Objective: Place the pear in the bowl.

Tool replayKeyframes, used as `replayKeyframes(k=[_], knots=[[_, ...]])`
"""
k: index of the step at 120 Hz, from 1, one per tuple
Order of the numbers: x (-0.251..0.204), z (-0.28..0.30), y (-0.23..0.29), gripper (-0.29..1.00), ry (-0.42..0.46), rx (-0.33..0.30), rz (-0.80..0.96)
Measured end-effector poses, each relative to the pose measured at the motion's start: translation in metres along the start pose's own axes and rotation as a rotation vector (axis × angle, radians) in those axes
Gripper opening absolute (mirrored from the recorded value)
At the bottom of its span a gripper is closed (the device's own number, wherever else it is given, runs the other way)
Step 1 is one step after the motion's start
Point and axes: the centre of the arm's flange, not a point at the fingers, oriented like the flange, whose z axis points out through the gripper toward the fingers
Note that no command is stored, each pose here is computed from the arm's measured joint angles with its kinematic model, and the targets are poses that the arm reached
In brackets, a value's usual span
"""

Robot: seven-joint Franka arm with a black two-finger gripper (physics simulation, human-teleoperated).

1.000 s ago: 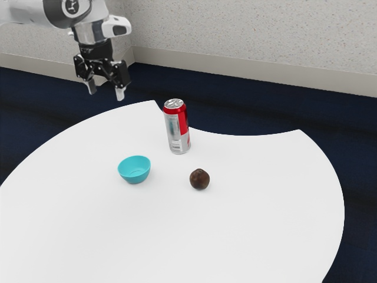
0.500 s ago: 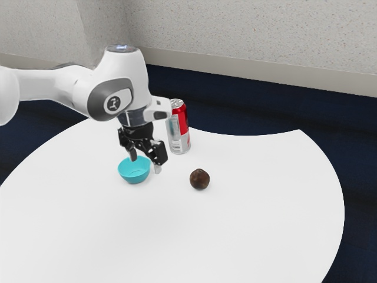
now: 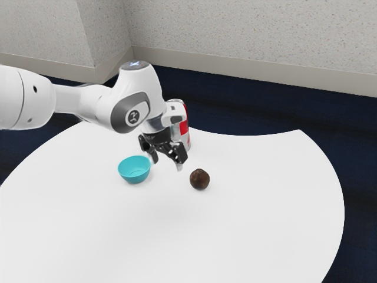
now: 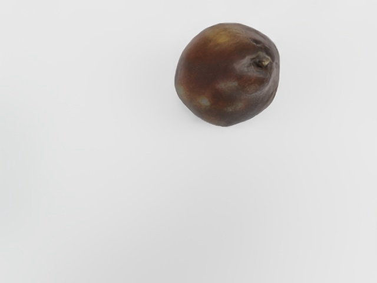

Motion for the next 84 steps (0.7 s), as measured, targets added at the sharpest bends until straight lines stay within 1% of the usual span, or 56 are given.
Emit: replayKeyframes(k=[20, 38, 52, 69, 84], knots=[[0.026, 0.01, -0.002, 0.7, 0.017, -0.018, -0.018], [0.036, 0.037, -0.004, 0.7, -0.016, -0.029, -0.03], [0.049, 0.048, -0.003, 0.7, -0.019, -0.04, -0.034], [0.06, 0.045, 0.013, 0.7, -0.006, -0.055, -0.016], [0.064, 0.062, 0.017, 0.7, -0.024, -0.033, 0.012]])
